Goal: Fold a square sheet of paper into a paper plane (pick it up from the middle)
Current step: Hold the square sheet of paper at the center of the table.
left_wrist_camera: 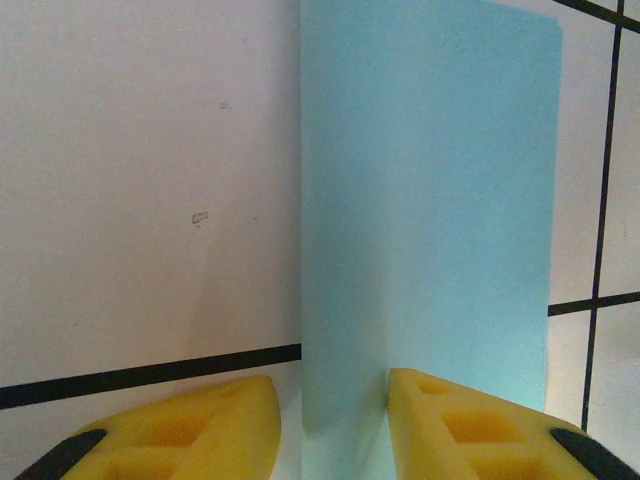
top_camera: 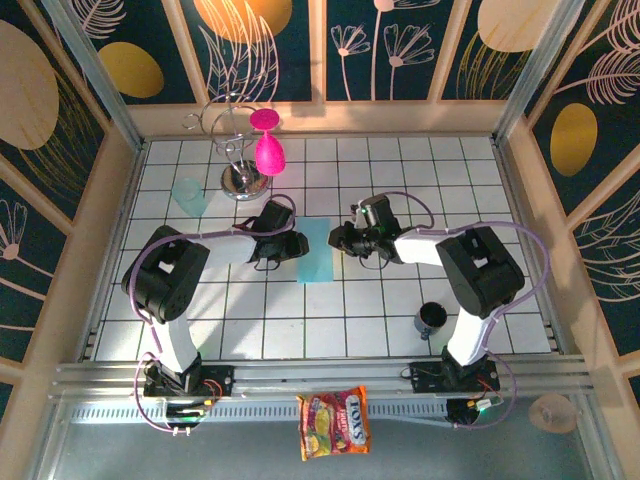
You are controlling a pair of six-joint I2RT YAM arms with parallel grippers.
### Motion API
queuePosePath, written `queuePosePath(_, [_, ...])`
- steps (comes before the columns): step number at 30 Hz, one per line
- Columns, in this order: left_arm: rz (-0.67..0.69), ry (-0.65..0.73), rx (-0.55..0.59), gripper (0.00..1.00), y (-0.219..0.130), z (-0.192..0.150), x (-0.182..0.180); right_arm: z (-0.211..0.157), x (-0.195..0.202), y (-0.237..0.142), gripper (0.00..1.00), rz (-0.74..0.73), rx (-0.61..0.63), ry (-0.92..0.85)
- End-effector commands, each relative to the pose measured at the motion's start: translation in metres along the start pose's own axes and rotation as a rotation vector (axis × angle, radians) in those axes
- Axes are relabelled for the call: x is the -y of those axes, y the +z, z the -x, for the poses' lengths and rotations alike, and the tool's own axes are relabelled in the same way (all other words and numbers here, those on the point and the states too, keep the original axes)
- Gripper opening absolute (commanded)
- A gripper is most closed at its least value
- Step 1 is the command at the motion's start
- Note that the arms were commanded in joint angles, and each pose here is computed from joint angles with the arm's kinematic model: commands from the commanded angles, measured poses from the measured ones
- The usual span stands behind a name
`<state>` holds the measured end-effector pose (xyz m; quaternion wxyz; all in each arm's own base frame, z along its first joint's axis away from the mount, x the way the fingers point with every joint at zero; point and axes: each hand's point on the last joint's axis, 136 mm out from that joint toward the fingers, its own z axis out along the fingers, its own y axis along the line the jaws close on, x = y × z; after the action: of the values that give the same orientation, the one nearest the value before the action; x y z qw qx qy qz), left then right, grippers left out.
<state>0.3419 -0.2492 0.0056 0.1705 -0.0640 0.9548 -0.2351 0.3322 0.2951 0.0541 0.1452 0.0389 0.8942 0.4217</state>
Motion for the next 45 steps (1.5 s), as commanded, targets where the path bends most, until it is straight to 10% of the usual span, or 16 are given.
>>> queuePosePath(1, [0.278, -0.013, -0.203, 0.39, 0.049, -0.077, -0.096, 0.001, -0.011, 0.007, 0.18, 0.046, -0.027, -0.043])
queuePosePath(35, [0.275, 0.029, -0.201, 0.39, 0.051, -0.074, -0.095, -0.029, 0.047, 0.039, 0.09, -0.156, -0.175, 0.028])
queuePosePath(45, [0.182, 0.013, 0.071, 0.44, -0.015, 0.004, -0.031, -0.066, 0.108, 0.036, 0.05, -0.376, -0.296, 0.076])
